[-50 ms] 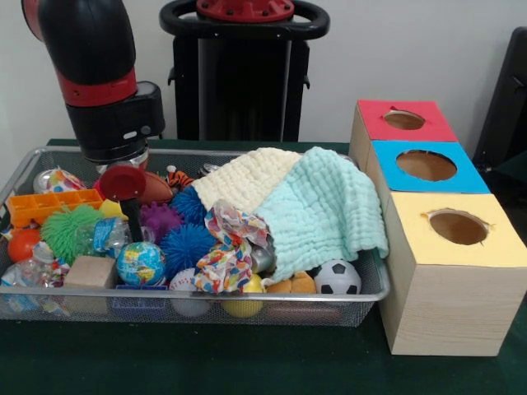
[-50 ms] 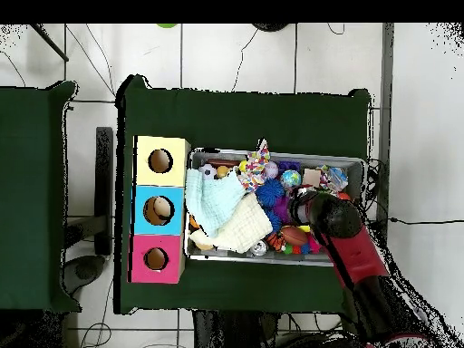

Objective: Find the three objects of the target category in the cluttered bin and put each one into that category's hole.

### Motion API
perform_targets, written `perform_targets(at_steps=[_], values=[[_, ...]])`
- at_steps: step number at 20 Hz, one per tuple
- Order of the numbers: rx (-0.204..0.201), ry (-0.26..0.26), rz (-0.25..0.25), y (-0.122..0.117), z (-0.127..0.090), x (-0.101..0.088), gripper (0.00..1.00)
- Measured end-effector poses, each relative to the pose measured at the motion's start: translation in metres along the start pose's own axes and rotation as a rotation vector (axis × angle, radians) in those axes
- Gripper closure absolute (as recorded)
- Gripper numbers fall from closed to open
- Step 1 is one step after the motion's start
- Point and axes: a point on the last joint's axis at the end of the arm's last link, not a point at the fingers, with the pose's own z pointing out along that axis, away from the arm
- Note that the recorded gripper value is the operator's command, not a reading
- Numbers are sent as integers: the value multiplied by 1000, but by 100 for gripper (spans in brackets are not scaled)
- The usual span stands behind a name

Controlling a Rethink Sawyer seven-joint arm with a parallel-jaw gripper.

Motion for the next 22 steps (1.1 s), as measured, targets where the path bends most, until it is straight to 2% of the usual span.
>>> perform_targets(at_steps=[13, 14, 17, 22], values=[[17, -21, -20, 0, 2, 6, 0], [21, -25, -32, 0, 4, 7, 100], [25, -26, -38, -2, 7, 8, 100], [40, -37, -55, -8, 24, 10, 100]])
